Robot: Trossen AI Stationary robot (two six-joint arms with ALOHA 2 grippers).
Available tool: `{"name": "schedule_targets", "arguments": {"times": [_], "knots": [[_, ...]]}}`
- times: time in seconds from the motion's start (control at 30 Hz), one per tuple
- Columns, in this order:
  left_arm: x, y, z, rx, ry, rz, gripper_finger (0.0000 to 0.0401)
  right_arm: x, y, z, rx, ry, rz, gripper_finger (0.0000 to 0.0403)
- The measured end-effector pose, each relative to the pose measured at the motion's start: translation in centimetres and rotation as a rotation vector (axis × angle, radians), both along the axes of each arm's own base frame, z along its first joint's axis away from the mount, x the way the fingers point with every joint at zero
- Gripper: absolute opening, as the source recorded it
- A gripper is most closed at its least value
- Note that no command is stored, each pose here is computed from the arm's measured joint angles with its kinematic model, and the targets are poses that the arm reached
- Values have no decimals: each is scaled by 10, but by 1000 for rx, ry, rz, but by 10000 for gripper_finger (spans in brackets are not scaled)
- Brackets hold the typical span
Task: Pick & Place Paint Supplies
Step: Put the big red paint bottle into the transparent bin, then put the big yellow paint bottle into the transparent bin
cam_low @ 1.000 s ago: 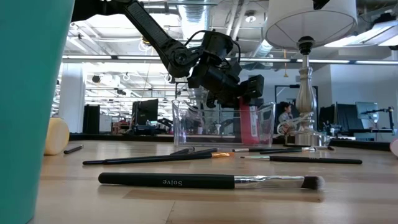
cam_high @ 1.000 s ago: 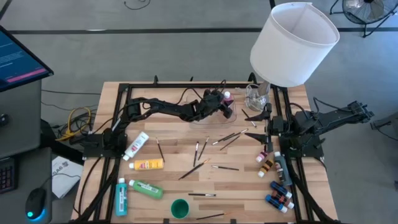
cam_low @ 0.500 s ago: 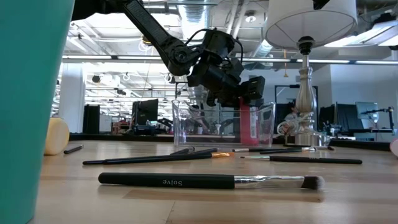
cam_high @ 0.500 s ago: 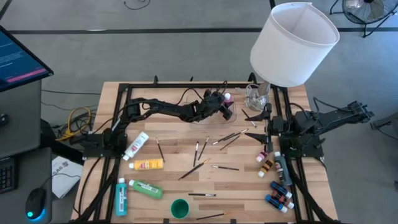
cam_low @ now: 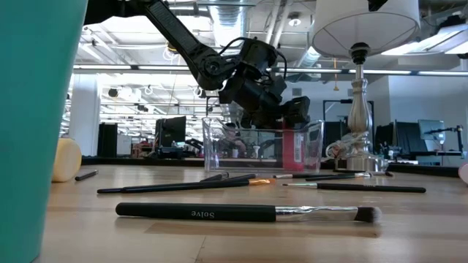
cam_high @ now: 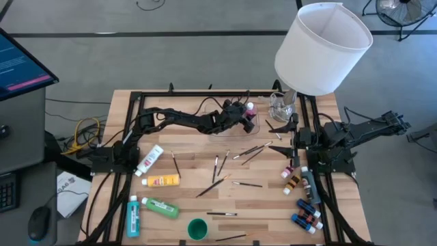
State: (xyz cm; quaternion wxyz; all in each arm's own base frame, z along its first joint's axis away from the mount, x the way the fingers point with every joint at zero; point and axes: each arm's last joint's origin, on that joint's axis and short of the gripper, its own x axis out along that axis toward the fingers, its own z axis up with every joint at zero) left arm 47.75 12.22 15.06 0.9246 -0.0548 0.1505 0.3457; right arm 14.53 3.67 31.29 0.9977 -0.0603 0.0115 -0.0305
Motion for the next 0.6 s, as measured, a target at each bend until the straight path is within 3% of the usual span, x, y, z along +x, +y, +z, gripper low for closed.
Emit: {"name": "schedule_targets", "arguments": {"times": [0.3, 0.6], "knots": [[-1, -7, 0, -7, 42, -8, 250, 0, 0, -1, -4, 14, 0, 249], [-9, -10, 23, -4, 82, 8, 239, 0, 0, -2, 2, 20, 0, 249]]}}
